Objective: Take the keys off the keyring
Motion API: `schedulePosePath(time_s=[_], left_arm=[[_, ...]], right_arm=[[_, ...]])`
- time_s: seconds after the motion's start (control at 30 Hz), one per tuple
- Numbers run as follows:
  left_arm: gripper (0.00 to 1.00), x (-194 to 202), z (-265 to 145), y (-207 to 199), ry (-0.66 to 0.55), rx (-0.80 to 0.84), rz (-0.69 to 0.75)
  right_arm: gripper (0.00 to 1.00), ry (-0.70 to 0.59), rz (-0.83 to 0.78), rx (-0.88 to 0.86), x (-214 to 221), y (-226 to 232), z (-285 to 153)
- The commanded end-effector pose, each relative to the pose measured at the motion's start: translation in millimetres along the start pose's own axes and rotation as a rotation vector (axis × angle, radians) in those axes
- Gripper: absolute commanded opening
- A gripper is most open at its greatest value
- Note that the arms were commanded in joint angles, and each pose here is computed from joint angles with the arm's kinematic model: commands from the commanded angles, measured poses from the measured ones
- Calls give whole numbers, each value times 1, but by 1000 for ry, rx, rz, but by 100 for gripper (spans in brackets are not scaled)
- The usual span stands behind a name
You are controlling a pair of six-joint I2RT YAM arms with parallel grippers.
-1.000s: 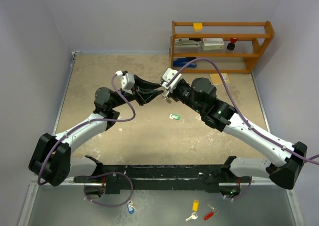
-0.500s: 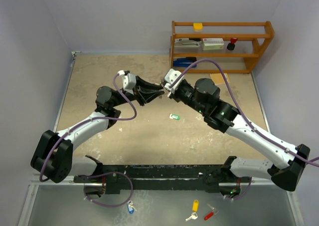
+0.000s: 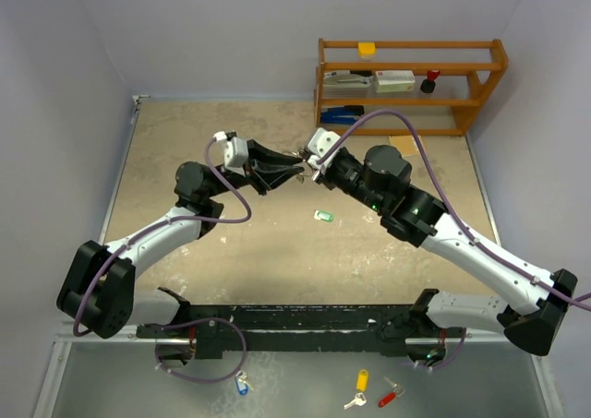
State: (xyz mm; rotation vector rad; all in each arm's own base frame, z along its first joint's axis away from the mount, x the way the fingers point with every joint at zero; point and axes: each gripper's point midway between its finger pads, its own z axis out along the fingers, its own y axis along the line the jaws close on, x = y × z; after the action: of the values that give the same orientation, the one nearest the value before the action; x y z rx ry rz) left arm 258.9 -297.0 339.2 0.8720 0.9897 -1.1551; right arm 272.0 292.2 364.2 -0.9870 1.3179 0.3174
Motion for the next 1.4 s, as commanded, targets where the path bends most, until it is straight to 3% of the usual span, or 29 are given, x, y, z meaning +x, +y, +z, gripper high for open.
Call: schedulePosePath(time_s=[0.0, 0.37, 0.57, 0.7, 0.93, 1.37], left_arm=[[22, -39, 9, -9, -93, 53, 75], [24, -38, 10, -4, -68, 47, 82], [23, -6, -5, -12, 144, 86, 142], [22, 12, -22, -2, 284, 9, 192], [23, -8, -30, -16, 246, 11, 286], [25, -25, -39, 4, 251, -133, 403]], right_arm=[[0, -84, 18, 3, -27, -4, -7], [0, -94, 14, 7, -30, -6, -12], [0, -100, 12, 14, -31, -7, -13], [0, -100, 12, 13, -31, -7, -13], [0, -101, 13, 13, -32, -7, -13], [0, -113, 9, 4, -33, -6, -13]])
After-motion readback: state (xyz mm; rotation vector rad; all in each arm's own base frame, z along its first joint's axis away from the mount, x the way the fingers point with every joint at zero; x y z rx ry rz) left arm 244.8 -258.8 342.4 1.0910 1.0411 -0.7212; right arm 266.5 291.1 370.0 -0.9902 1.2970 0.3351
